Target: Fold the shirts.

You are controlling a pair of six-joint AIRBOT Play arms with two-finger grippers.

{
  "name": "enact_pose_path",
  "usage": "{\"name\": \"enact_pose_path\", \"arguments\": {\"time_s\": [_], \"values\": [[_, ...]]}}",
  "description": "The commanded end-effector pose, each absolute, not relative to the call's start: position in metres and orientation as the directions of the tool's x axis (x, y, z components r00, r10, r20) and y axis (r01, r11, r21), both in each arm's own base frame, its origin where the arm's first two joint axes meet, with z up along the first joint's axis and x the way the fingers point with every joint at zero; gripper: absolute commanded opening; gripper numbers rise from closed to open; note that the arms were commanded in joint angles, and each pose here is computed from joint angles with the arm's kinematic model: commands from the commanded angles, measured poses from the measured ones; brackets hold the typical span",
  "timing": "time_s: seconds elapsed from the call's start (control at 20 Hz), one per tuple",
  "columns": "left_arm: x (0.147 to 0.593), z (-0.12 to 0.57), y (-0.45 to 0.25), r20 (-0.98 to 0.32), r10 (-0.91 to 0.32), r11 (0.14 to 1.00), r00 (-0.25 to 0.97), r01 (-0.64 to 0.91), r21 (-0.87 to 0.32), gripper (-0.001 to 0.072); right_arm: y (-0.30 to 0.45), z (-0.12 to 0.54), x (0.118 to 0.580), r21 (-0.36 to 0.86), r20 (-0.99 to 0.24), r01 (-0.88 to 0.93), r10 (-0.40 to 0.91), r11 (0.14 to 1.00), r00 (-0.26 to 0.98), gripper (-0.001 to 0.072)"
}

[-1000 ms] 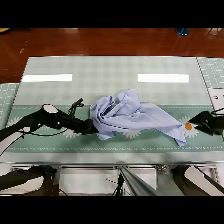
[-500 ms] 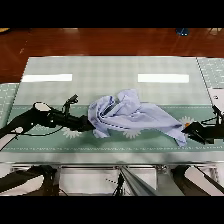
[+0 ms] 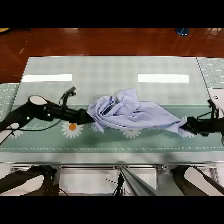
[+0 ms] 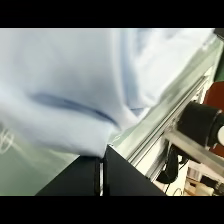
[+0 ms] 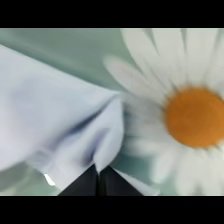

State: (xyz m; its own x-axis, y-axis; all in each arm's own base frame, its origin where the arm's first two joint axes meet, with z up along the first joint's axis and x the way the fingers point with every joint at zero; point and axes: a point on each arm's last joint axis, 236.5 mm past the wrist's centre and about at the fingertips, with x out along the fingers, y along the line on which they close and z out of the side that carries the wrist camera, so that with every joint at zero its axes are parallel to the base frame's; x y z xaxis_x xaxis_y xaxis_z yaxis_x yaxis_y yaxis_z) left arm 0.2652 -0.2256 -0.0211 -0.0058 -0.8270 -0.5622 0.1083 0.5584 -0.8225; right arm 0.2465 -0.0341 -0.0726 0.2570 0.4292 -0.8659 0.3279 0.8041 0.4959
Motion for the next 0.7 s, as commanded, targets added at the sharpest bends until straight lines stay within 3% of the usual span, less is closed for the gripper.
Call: {"name": "enact_pose_path", "arguments": {"time_s": [0.0,0.15,0.3,0.5,0.65], "values": [[0.314,0.080,-0.215,-0.464,-0.876,0.481,0.131,0.285,-0.829,0.0021,-0.030,0.034,0.313,0.593,-0.725,0.150,0.444,0.791,0.527,0.0019],[0.355,0.221,-0.177,-0.343,-0.855,0.506,0.389,0.484,-0.714,0.0020,-0.038,0.165,0.352,0.539,-0.531,-0.013,0.352,0.842,0.771,0.0019],[0.353,0.345,-0.137,-0.219,-0.779,0.596,0.588,0.585,-0.550,0.0020,-0.039,0.271,0.353,0.457,-0.358,-0.079,0.264,0.886,0.896,0.0019],[0.313,0.448,-0.112,-0.083,-0.686,0.696,0.723,0.619,-0.363,0.0020,-0.023,0.371,0.326,0.353,-0.183,-0.128,0.203,0.927,0.962,0.0019],[0.275,0.486,-0.120,-0.021,-0.666,0.719,0.745,0.635,-0.282,0.0020,-0.001,0.423,0.297,0.301,-0.103,-0.160,0.199,0.940,0.975,0.0019]]}}
